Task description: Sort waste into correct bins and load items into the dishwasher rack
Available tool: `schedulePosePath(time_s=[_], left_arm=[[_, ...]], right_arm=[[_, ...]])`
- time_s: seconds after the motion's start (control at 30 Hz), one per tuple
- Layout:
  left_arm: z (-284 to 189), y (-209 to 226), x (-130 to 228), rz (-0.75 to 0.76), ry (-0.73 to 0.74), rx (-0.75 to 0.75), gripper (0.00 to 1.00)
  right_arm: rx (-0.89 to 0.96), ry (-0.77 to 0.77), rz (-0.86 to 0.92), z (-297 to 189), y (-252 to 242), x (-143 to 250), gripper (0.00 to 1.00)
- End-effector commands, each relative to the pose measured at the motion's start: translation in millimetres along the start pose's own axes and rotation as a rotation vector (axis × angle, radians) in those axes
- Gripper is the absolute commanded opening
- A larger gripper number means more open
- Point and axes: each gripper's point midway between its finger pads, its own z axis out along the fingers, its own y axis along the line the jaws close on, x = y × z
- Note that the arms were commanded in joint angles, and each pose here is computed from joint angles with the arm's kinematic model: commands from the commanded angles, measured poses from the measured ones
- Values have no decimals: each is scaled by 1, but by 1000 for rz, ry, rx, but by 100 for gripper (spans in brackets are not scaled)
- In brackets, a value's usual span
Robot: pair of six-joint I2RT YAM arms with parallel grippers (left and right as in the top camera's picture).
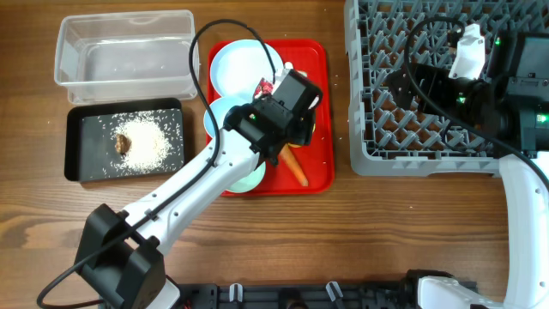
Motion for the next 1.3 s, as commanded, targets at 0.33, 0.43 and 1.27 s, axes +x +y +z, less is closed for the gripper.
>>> schedulePosePath(time_s=[0.33, 0.43, 1.27], left_arm=[[55, -19, 69, -259, 304, 17, 55], [65, -17, 80, -262, 340, -7, 54], [105, -2, 110, -355, 462, -51, 4]], right_arm=[[16, -4, -3, 0, -2, -3, 100], [17, -4, -4, 0, -2, -3, 100], [18, 7, 1, 0, -2, 0, 100]])
